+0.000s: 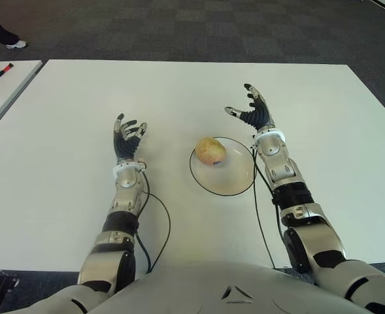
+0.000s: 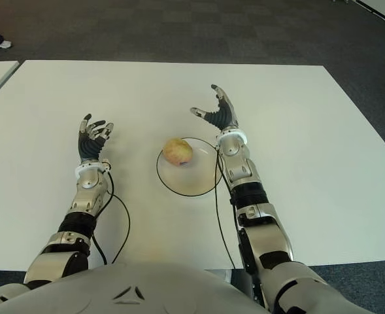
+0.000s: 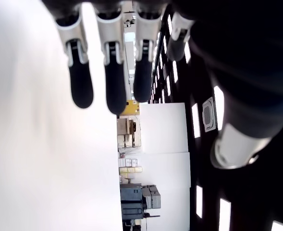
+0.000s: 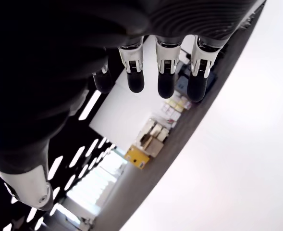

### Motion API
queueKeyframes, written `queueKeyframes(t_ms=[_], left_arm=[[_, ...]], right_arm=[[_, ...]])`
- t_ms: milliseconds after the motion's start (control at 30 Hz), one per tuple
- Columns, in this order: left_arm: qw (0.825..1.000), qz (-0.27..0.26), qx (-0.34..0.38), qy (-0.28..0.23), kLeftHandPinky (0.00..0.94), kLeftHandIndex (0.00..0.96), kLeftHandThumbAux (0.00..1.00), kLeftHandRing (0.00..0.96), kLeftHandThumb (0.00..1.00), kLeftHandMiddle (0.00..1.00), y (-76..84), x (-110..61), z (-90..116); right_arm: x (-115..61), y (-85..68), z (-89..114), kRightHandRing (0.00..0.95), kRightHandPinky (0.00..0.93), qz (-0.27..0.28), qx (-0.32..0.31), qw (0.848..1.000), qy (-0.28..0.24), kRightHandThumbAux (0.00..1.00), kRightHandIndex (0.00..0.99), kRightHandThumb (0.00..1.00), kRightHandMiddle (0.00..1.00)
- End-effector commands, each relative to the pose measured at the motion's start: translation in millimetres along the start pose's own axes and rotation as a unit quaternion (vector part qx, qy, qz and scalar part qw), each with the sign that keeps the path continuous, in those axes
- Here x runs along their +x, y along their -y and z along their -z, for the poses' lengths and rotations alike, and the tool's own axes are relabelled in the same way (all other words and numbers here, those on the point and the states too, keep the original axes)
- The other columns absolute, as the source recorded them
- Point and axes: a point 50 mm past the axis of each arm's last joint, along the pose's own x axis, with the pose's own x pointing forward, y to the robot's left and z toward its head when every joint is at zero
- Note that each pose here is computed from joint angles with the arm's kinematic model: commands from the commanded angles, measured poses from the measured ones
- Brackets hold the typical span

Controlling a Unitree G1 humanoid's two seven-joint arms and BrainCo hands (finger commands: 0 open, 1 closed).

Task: Put the apples into the plate.

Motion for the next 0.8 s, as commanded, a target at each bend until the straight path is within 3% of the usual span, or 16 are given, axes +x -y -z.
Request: queueKeyframes(t_ms=[33,800], left_arm=[[1.0,0.003,0.003,-0.008,0.414,0.092,0.683,0.356,0.18,0.284,-6.0,0.3,3.5],[1.0,0.01,0.001,0.008,0.397,0.08,0.705,0.334,0.19,0.268,-17.4,5.4,3.1]], right_arm=[[-6.0,-3.4,16.7,0.085,0.171,0.009,0.038,0.999,-0.038,0.676,0.0,0.16,0.035],[-19.9,-3.8,62.5,0.072,0.147,0.047,0.121,0.987,-0.097,0.692,0.0,0.162,0.031]])
